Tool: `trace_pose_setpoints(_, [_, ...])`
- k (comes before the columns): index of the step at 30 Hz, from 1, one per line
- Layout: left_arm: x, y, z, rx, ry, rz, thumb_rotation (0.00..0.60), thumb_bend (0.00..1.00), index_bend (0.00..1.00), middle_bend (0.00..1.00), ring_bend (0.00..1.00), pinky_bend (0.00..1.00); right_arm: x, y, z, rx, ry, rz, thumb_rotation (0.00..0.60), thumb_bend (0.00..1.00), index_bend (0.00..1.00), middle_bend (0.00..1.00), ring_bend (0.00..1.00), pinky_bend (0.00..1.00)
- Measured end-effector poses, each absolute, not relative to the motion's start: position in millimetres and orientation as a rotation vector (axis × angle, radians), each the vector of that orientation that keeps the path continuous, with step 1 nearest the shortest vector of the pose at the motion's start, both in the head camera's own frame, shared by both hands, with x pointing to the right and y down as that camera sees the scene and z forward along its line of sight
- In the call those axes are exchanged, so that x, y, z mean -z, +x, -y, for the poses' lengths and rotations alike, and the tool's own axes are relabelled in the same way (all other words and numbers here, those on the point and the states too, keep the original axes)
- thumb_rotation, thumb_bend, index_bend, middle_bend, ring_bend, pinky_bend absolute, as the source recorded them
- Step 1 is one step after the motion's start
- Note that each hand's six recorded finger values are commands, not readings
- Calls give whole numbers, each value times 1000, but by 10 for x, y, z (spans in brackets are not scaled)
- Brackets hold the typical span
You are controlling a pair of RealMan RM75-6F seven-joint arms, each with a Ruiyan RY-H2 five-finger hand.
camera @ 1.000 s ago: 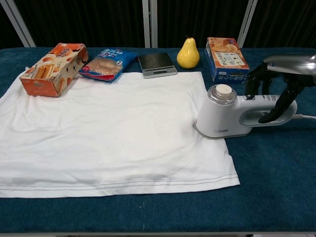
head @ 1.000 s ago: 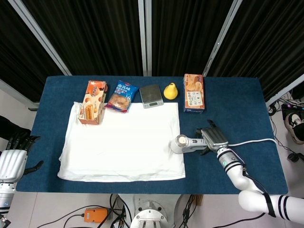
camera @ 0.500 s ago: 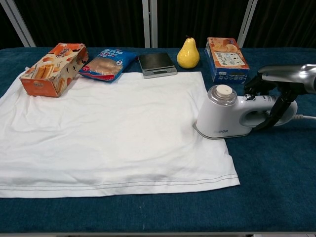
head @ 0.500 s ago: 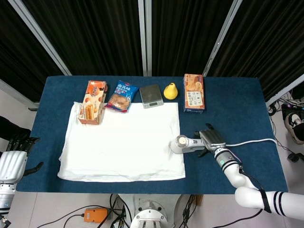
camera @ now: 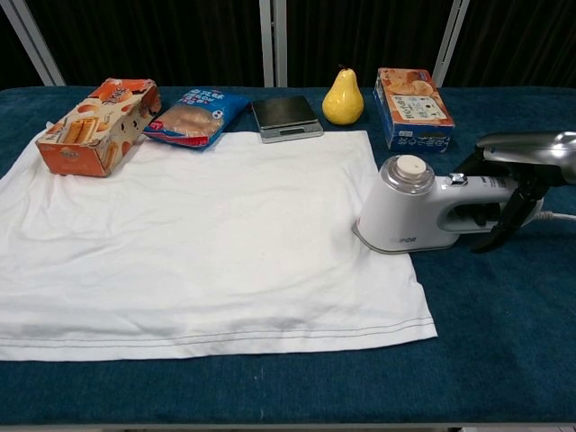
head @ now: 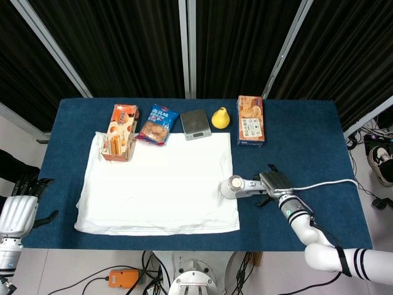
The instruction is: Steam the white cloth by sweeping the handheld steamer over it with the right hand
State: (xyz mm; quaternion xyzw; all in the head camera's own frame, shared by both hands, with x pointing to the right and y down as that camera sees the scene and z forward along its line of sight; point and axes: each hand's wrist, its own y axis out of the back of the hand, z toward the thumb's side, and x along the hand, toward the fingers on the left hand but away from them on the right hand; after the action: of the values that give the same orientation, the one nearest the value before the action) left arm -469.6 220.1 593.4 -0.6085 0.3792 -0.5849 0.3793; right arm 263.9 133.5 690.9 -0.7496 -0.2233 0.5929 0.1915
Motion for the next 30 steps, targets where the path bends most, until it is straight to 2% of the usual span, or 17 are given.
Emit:
trace_pose_setpoints(12, [-5970,-4692,-2206,1491,-1565,-977,600,117,194,214,80,0,-6949,2618,-1345,-1670,-2128,614,600,62,797,738,730,0])
trace_pose_setpoints(19, [-5988,-4696,-2212,1491,-1572,-982,600,117,195,214,80,0,-6956,2604,-1331,-1676,-2121,604,600,64,847,776,768,0])
trace_pose_setpoints(25, [-6006,-4701,-2216,1493,-1575,-985,600,117,195,214,80,0,-7006,2591,-1326,-1684,-2112,596,600,137,904,818,810,0])
trace_pose_setpoints(27, [-6010,-4701,-2216,1493,-1576,-987,600,117,195,214,80,0,-7022,2580,-1324,-1681,-2105,596,600,186,927,835,828,46])
trace_pose_setpoints(30, [-6017,-4695,-2217,1491,-1579,-989,600,117,195,219,82,0,-7037,2552,-1322,-1665,-2099,601,600,223,958,857,849,189])
